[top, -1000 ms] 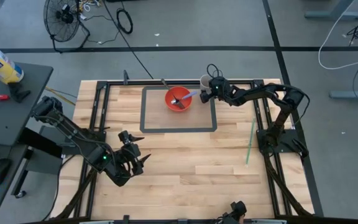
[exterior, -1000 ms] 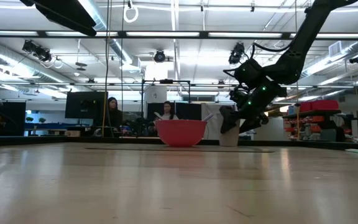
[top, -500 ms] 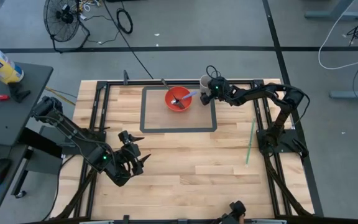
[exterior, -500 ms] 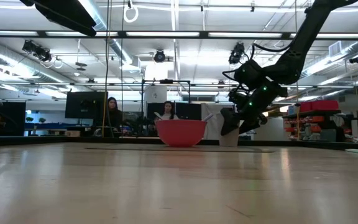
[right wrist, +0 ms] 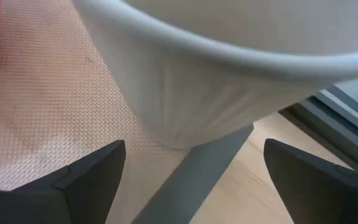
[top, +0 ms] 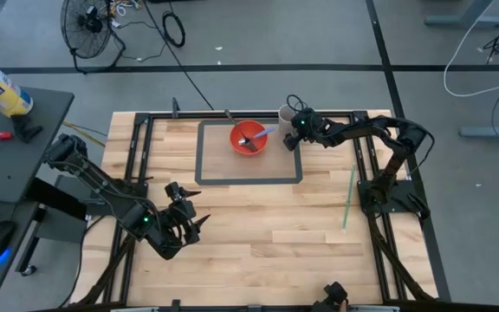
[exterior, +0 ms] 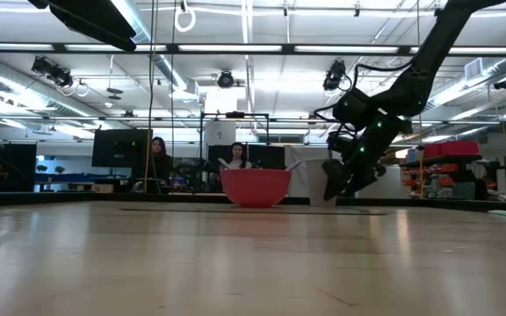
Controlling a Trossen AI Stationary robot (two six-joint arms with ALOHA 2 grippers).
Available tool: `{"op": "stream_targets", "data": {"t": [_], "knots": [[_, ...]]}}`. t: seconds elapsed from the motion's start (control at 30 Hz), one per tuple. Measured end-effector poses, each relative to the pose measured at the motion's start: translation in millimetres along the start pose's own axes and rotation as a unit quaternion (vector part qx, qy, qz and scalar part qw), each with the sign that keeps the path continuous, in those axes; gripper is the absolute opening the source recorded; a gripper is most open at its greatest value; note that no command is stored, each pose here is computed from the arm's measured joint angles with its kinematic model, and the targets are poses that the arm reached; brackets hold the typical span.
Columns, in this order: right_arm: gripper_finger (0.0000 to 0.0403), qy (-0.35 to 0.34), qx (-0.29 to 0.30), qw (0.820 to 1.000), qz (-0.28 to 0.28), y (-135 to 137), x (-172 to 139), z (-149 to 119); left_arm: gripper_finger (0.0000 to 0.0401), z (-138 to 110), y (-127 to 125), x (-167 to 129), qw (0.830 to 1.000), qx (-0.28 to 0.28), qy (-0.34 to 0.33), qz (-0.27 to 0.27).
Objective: Pick & Place Utensil
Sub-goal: Put the green straw into the gray cup
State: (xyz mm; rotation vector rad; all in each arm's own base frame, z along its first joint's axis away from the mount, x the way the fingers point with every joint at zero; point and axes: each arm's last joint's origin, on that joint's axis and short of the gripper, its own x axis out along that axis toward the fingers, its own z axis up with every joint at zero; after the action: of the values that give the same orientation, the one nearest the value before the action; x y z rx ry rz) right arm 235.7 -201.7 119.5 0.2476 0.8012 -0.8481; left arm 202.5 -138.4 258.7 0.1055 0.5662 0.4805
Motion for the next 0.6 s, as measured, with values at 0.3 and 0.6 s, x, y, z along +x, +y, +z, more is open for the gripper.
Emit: {"op": "stream_targets", "data": {"t": [0.3, 0.6], "knots": [[0.0384, 0.057, 0.042, 0.997, -0.004, -4, -36, 0, 0.0362, 0, 0, 0, 1.0, 0.0, 0.0, 0.0], [0.0359, 0.135, 0.085, 0.987, 0.009, 6, -103, -10, 0.0362, 0, 0, 0, 1.0, 0.0, -0.005, 0.005]]}}
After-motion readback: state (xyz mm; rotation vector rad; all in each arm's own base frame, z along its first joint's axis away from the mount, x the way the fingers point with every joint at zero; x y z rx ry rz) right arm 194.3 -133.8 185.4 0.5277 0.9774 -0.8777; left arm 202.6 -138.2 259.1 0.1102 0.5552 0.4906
